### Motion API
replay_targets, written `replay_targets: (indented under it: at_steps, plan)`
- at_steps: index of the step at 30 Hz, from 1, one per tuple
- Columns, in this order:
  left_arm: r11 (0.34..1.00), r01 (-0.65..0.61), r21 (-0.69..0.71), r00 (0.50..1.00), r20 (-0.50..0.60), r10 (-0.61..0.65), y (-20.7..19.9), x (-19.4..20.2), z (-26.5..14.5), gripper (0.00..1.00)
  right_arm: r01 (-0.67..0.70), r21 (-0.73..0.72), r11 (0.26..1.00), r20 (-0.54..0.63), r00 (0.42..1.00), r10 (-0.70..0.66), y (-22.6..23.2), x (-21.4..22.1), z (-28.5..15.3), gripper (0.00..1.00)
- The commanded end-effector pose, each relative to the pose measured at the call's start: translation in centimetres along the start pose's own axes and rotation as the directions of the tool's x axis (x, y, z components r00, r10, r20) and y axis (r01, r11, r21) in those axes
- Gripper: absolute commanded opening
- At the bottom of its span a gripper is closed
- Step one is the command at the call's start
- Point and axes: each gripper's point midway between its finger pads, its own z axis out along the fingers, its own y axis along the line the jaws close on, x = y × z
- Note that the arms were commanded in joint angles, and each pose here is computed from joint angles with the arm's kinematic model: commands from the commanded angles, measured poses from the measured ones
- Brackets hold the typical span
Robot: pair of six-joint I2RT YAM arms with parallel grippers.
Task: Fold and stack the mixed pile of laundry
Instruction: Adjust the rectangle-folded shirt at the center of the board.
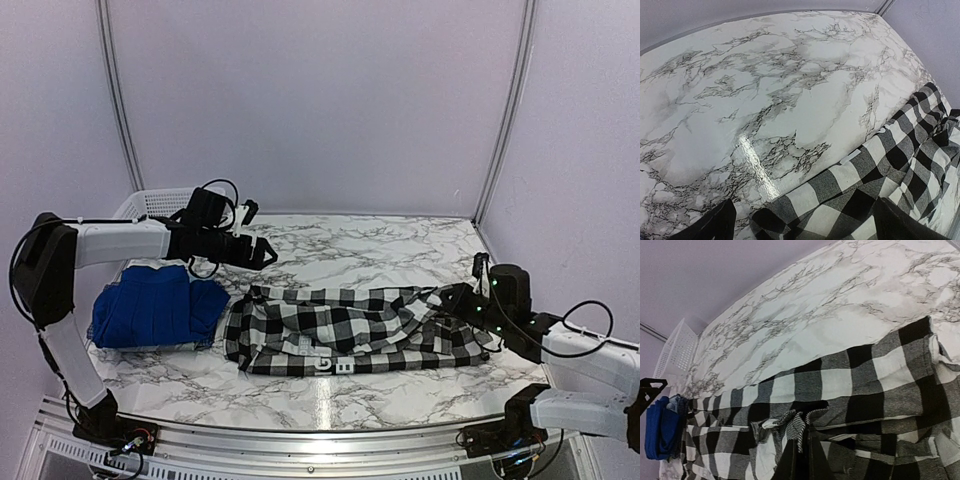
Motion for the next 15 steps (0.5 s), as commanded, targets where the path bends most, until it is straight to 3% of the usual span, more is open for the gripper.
replay_targets:
  at_steps: [1, 3, 5, 7, 10, 12, 15]
  plan:
    - [0.999, 0.046, 0.027, 0.998, -0.041, -0.045, -0.3, 1.5, -0.4, 0.99, -0.067, 0.110, 0.992, 0.056, 0.997, 0.062, -2.3, -0.7, -0.4, 0.09]
    - [0.998, 0.060, 0.025, 0.998, -0.030, -0.060, -0.4, 1.5, -0.9, 0.99, -0.095, 0.196, 0.976, 0.061, 0.995, 0.085, -3.8, -0.6, -1.0, 0.14]
    - [0.996, 0.090, 0.006, 0.996, -0.014, -0.090, -0.1, 1.3, -1.5, 0.99, -0.096, 0.253, 0.963, 0.081, 0.994, 0.078, -4.6, -1.2, -1.9, 0.32]
    - [0.993, 0.115, 0.025, 0.993, -0.015, -0.115, -0.5, 1.4, -2.0, 0.99, -0.084, 0.294, 0.952, 0.109, 0.993, 0.054, -4.9, -2.3, -2.9, 0.59]
    - [0.988, 0.138, 0.072, 0.989, -0.062, -0.134, -1.5, 2.2, -2.8, 0.99, 0.006, 0.280, 0.960, 0.125, 0.991, -0.043, -3.3, -4.8, -4.0, 0.82]
    - [0.983, 0.138, 0.119, 0.986, -0.110, -0.125, -2.9, 3.5, -3.3, 0.99, 0.138, 0.169, 0.976, 0.080, 0.985, -0.153, -0.2, -5.7, -3.6, 0.89]
    - [0.994, 0.036, 0.107, 0.984, -0.178, -0.017, -5.3, 6.5, -4.1, 0.99, 0.237, 0.027, 0.971, -0.046, 0.971, -0.235, 3.0, -4.8, -1.4, 0.90]
